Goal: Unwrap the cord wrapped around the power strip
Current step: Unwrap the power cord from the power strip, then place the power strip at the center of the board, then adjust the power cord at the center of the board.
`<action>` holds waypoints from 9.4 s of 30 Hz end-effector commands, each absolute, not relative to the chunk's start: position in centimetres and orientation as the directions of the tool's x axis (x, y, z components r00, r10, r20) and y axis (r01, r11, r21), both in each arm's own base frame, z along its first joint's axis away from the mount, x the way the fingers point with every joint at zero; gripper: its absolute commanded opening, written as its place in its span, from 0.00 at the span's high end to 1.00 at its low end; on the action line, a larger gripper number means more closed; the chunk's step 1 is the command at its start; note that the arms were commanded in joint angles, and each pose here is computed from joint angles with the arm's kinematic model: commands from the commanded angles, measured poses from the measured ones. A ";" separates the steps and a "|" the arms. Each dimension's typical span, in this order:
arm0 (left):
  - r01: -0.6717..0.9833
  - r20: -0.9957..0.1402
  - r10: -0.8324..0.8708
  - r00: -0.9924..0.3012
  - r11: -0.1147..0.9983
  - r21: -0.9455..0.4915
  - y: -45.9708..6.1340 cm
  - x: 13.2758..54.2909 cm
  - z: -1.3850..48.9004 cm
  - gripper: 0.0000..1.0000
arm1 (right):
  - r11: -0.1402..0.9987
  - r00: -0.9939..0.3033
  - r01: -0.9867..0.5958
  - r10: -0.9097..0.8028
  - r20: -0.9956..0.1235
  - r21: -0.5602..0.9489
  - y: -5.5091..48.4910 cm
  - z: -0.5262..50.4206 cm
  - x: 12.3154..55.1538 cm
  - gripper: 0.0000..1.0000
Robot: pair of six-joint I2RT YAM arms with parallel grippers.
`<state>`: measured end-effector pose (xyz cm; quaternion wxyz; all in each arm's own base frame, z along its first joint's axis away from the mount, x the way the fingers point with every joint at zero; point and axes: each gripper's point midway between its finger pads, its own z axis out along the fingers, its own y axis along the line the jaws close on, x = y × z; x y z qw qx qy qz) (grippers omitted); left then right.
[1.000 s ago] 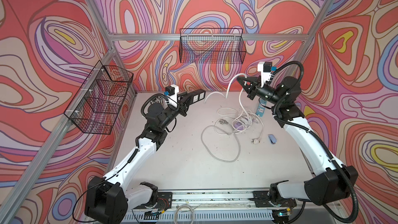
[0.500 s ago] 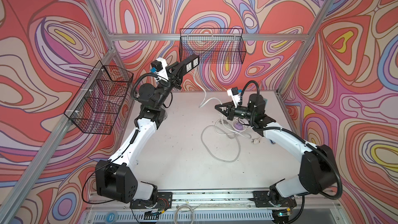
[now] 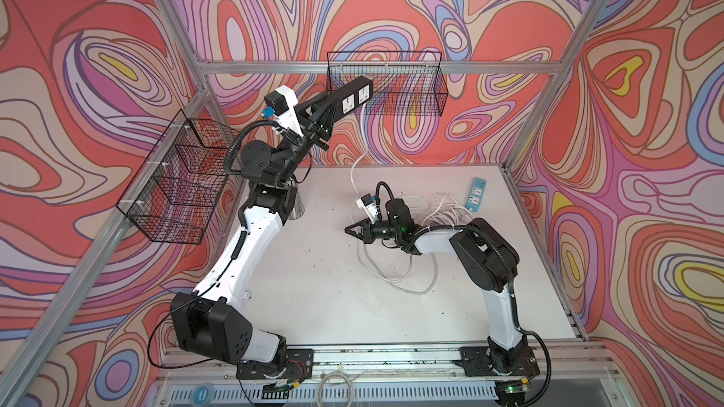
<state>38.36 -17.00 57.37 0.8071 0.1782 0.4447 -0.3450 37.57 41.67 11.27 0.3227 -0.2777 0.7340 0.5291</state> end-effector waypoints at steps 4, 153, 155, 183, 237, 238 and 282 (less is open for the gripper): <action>0.757 -0.786 -0.465 0.407 0.654 0.006 -16.7 35.1 60.1 1.00 | 0.332 -0.597 -0.756 0.003 -0.802 0.564 41.7 11.3 39.6 1.00; 0.530 -0.973 -0.150 0.174 0.847 -0.035 -11.0 38.5 45.2 0.00 | 0.854 -0.636 0.499 0.476 -0.608 0.146 -13.5 6.8 47.2 0.76; 0.530 -0.973 -0.152 0.174 0.847 -0.038 -11.0 38.5 45.2 0.00 | 0.856 -0.654 0.496 0.479 -0.586 0.146 -13.4 5.7 47.7 0.75; 0.539 -0.974 -0.156 0.164 0.841 -0.044 -11.1 38.6 44.9 0.00 | 0.892 -0.641 0.428 0.413 -0.647 0.145 -12.7 10.1 47.5 0.09; 0.577 -0.975 -0.174 0.138 0.814 -0.064 -11.9 38.7 44.7 0.00 | 0.864 -0.900 -0.156 0.076 -0.429 0.479 20.7 11.4 34.7 0.12; 0.576 -0.975 -0.173 0.137 0.815 -0.064 -11.9 38.8 44.6 0.00 | 0.872 -0.906 -0.134 0.085 -0.416 0.470 20.0 11.1 33.7 0.12; 0.651 -0.996 -0.065 0.059 0.759 -0.011 -17.3 38.6 41.8 0.00 | 0.689 -0.733 0.191 0.574 -0.366 0.699 8.6 12.3 38.8 0.14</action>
